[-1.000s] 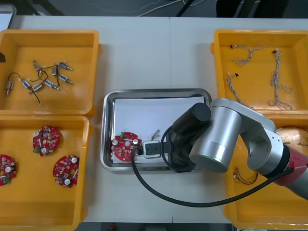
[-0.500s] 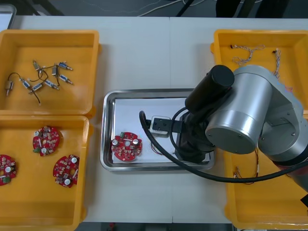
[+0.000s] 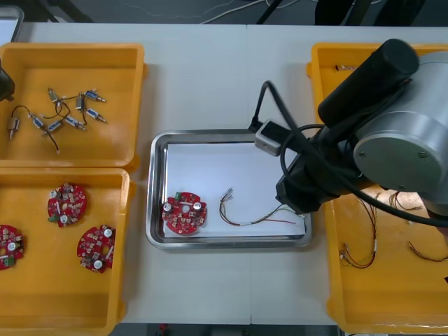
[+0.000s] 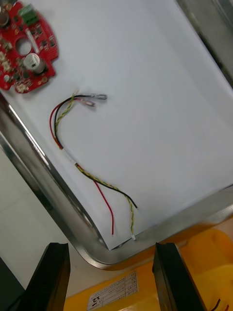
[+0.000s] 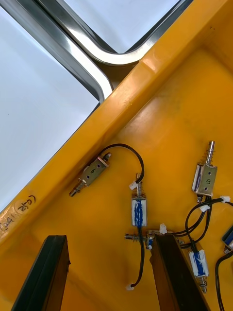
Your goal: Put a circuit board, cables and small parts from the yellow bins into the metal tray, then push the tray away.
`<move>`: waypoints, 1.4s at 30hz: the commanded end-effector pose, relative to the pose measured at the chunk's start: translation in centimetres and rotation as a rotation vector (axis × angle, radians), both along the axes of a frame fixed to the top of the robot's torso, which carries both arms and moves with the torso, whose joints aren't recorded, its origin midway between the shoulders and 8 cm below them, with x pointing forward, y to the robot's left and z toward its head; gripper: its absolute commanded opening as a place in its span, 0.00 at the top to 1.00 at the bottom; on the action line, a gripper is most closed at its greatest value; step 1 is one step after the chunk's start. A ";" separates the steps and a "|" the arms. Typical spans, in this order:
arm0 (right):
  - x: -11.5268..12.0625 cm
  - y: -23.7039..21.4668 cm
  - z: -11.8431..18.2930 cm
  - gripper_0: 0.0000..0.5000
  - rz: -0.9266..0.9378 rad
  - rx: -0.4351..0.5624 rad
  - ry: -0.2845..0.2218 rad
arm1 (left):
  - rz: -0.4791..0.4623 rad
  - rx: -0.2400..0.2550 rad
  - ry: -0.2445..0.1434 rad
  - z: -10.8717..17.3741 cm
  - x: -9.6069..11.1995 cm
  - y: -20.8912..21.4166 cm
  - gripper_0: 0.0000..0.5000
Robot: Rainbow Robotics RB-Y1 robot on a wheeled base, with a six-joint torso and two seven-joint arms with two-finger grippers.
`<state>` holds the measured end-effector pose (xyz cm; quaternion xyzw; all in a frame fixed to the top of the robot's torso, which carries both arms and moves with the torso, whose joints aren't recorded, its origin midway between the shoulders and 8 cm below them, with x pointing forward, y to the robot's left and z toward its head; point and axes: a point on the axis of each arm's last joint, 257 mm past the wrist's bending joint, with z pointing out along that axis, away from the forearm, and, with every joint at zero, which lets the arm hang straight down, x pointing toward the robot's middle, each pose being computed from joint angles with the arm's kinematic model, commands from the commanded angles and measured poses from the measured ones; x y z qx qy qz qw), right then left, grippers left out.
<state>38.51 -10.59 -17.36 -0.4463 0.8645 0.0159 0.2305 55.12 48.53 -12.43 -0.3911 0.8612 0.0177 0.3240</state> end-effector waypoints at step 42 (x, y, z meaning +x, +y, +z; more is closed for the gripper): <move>5.6 -16.9 6.7 0.00 -0.677 0.267 -0.113 | -0.019 0.049 0.002 2.8 5.7 -1.4 0.00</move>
